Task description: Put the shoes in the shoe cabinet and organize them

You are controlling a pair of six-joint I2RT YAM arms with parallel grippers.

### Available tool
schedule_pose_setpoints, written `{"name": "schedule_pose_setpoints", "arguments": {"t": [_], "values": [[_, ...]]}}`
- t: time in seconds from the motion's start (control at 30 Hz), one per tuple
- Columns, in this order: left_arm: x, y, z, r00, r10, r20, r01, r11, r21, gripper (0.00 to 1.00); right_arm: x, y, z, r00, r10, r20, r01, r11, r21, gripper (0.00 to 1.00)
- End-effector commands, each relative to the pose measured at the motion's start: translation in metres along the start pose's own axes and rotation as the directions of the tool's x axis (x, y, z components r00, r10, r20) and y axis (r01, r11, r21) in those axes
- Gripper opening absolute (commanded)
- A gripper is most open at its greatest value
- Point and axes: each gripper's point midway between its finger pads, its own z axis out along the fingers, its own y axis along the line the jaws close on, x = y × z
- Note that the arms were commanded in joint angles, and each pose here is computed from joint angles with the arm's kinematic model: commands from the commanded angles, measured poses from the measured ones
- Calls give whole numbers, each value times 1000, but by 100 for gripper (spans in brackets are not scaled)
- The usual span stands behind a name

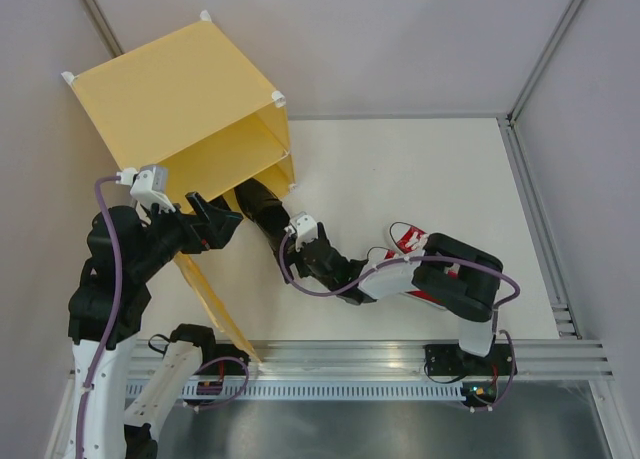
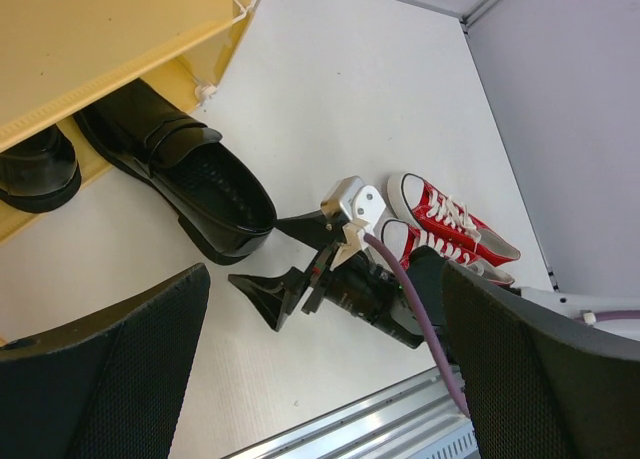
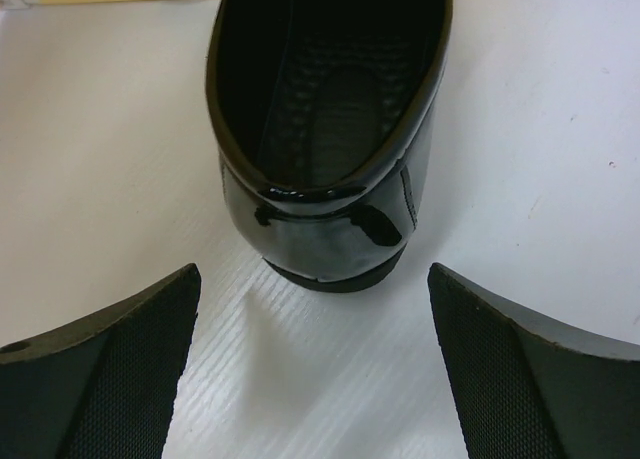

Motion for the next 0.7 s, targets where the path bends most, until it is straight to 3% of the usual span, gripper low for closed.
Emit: {"name": "schedule_pose_setpoints", "arguments": {"t": [0.0, 0.13, 0.43, 0.53, 0.63, 0.67], "values": [[3, 11, -4, 1000, 9, -10, -10, 998, -61, 100, -27, 7, 18, 989, 77, 127, -79, 997, 15, 98], [3, 12, -4, 1000, 12, -13, -13, 998, -65, 100, -25, 7, 32, 989, 75, 129, -80, 996, 38, 98], [3, 12, -5, 1000, 12, -13, -13, 997, -72, 100, -10, 3, 55, 990, 63, 126, -74, 994, 83, 85], [4, 13, -5, 1000, 10, -18, -11, 997, -76, 100, -4, 1, 58, 991, 62, 120, -73, 993, 95, 74], [4, 14, -5, 1000, 8, -19, -9, 997, -80, 100, -4, 1, 56, 991, 61, 120, -72, 993, 91, 51], [4, 14, -5, 1000, 9, -20, -10, 997, -80, 100, -5, 0, 55, 991, 57, 121, -69, 993, 93, 35]]}}
